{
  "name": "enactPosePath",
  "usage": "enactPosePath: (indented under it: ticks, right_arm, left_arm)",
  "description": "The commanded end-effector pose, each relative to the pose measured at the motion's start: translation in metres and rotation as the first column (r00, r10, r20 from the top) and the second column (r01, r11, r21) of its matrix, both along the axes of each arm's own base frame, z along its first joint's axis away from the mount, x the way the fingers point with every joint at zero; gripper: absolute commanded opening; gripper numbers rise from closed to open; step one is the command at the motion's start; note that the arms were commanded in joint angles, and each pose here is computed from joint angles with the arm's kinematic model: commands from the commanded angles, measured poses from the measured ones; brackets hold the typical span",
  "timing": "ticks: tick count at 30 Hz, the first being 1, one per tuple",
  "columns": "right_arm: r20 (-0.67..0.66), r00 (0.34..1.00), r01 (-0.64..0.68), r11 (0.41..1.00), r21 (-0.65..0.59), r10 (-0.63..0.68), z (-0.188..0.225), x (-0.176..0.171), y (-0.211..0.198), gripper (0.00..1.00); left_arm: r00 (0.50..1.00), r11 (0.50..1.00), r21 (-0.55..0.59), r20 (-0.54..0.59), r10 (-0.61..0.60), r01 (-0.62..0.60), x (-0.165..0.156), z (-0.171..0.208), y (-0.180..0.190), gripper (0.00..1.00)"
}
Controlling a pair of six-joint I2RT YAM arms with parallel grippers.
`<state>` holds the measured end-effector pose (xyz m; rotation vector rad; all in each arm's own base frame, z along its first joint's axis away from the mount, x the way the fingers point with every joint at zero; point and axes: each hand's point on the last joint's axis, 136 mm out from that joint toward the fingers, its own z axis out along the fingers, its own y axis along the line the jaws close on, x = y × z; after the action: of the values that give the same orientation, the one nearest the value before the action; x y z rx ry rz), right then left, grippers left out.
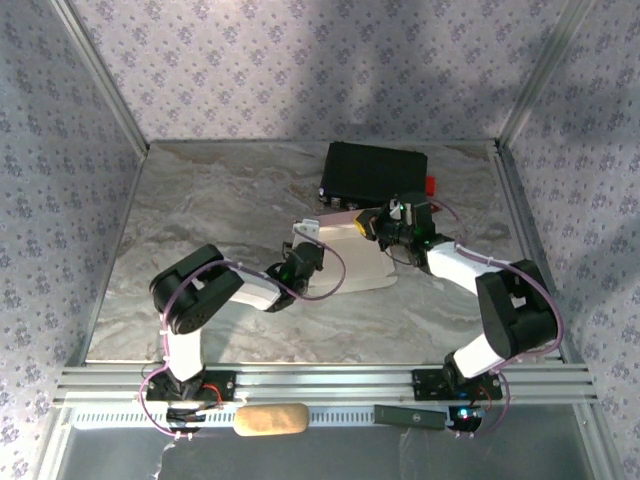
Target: Fold the paper box
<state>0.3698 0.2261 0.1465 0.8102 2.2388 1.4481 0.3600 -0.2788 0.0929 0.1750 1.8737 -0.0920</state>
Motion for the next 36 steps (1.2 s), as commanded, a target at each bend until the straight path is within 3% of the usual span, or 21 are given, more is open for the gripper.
enactPosePath:
  ticks: [1,10,15,22,30,36]
  right_arm:
    - [-0.165,0.986,-0.006,0.998,-0.068,-0.005,-0.023,-0.032,0.004,0.0]
    - [-0.115,0.988,0.093,0.99,-0.109,-0.106,-0.008,-0.042,0.016,0.0]
    - [-0.103,0.987,0.116,0.989,-0.093,-0.125,-0.011,-0.035,0.023,0.0]
    - [-0.07,0.987,0.143,0.99,-0.013,-0.143,-0.02,-0.019,0.035,0.0]
    - [-0.086,0.984,0.161,0.987,0.016,-0.159,-0.029,-0.016,0.036,0.0]
    - [-0.102,0.981,0.168,0.985,0.022,-0.165,-0.03,-0.013,0.035,0.0]
  left_arm:
    - [1.0,0.997,-0.081,-0.024,-0.004,0.003,-0.006,0.034,-0.009,0.0]
    - [0.978,0.996,-0.084,-0.206,-0.014,-0.004,-0.045,0.037,-0.001,0.0]
    - [0.972,0.995,-0.096,-0.235,-0.01,-0.013,-0.048,0.027,0.01,0.0]
    - [0.983,0.993,-0.115,-0.18,-0.029,0.008,-0.029,0.011,0.011,0.01]
    - [0.997,0.989,-0.144,-0.066,-0.047,0.038,-0.016,0.007,0.013,0.23]
    - [0.998,0.983,-0.18,-0.04,-0.046,0.038,-0.013,0.001,0.022,0.28]
